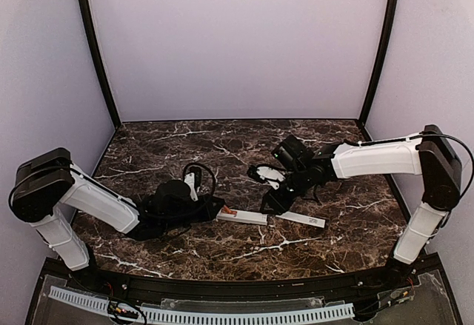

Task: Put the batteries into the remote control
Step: Place the battery in the battery compartment.

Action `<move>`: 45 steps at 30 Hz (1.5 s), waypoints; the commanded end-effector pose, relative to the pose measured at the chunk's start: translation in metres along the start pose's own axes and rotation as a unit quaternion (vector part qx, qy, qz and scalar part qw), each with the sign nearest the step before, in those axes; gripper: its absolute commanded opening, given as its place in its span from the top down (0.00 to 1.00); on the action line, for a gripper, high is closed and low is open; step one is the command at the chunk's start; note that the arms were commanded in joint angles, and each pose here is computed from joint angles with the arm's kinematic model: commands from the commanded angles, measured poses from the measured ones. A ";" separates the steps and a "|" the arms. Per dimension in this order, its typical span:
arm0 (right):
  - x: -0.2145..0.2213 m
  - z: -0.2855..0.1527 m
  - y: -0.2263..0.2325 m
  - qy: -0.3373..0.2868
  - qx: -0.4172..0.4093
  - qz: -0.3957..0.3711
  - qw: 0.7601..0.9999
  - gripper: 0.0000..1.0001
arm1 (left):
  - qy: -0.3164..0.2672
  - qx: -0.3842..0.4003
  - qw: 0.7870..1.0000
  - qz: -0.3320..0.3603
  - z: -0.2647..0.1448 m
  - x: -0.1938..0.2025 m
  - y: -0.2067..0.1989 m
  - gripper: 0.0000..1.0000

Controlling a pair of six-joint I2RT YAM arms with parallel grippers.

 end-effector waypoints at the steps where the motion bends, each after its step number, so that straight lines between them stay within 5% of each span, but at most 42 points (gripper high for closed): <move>1: -0.005 -0.007 -0.004 -0.020 0.011 -0.006 1.000 0.60 | -0.010 -0.008 1.000 -0.004 0.005 -0.003 -0.004 1.00; 30: 0.003 -0.003 -0.008 -0.012 0.015 -0.002 1.000 0.65 | -0.002 -0.029 1.000 -0.010 0.011 0.010 0.007 1.00; 45: 0.002 -0.005 -0.008 -0.015 0.015 -0.003 1.000 0.65 | 0.001 -0.043 0.999 -0.011 0.012 0.016 0.011 0.91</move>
Point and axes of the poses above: each gripper's point midway between its finger pads, its own z axis out along the fingers, its own y axis along the line the jaws close on, x = y × z, the point moved 5 cm from there along -z, back along the fingers, and after that the axes turned 9 degrees about -z, right-handed, at the moved point
